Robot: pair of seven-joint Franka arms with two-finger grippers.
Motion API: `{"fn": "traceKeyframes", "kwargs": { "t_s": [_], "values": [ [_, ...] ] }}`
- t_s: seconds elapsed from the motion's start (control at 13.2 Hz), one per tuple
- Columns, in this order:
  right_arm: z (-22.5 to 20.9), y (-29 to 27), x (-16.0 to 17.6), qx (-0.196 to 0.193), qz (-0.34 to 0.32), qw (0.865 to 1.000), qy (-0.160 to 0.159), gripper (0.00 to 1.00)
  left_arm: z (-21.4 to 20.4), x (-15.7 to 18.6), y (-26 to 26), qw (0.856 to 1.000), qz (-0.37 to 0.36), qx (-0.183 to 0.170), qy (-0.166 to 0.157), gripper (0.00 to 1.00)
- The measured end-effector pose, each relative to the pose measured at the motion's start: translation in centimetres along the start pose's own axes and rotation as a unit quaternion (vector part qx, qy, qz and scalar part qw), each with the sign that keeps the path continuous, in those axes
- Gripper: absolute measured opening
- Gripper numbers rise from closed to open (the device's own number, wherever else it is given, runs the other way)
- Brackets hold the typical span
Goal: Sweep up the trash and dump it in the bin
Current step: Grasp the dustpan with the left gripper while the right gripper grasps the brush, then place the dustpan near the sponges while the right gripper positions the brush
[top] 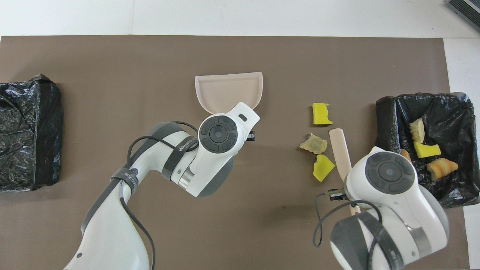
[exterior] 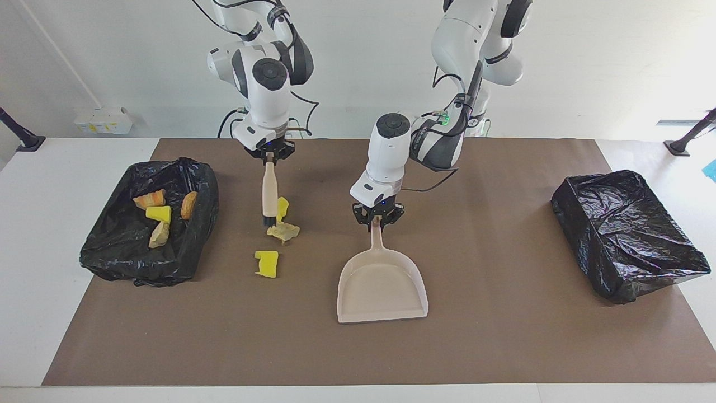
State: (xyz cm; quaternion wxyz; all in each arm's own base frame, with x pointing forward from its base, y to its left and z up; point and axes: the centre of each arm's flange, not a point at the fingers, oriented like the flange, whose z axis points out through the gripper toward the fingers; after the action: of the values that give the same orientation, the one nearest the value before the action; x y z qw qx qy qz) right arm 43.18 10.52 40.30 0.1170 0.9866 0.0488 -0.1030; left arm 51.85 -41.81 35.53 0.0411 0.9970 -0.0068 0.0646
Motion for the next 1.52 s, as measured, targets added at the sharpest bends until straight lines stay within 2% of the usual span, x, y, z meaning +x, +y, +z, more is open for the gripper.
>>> {"fn": "traceKeyframes", "kwargs": {
  "t_s": [0.3, 0.45, 0.53, 0.76, 0.99, 1.14, 1.29, 1.52],
  "values": [
    [5.0, -0.3, 1.0, -0.013, -0.010, 0.998, -0.054, 0.26, -1.4, 1.7, -2.5, 1.000, -0.018, 0.010, 0.003, 0.31],
    [6.2, -0.9, 1.5, -0.012, -0.014, 0.998, -0.061, 0.26, -2.5, 2.7, -4.3, 1.000, -0.024, 0.016, 0.001, 0.31],
    [6.4, -1.4, 1.7, 0.002, -0.010, 0.998, -0.058, 0.26, -3.1, 3.1, -5.2, 1.000, -0.014, 0.020, -0.003, 0.31],
    [6.9, -3.3, 2.3, 0.077, 0.018, 0.995, -0.060, 0.26, -5.2, 4.4, -8.4, 0.997, 0.070, 0.031, -0.018, 0.31],
    [6.1, -5.6, 2.8, 0.127, 0.029, 0.989, -0.065, 0.26, -7.3, 6.0, -12.4, 0.985, 0.165, 0.034, -0.026, 0.31],
    [5.4, -8.1, 3.5, 0.159, 0.032, 0.985, -0.063, 0.26, -8.0, 6.6, -14.9, 0.968, 0.245, 0.035, -0.043, 0.31],
    [4.0, -10.3, 4.4, 0.179, 0.044, 0.981, -0.061, 0.26, -7.8, 6.8, -16.7, 0.942, 0.328, 0.033, -0.068, 0.31],
    [1.4, -10.7, 5.3, 0.175, 0.069, 0.980, -0.069, 0.26, -7.4, 6.7, -18.6, 0.883, 0.457, 0.020, -0.103, 0.31]
  ]
}}
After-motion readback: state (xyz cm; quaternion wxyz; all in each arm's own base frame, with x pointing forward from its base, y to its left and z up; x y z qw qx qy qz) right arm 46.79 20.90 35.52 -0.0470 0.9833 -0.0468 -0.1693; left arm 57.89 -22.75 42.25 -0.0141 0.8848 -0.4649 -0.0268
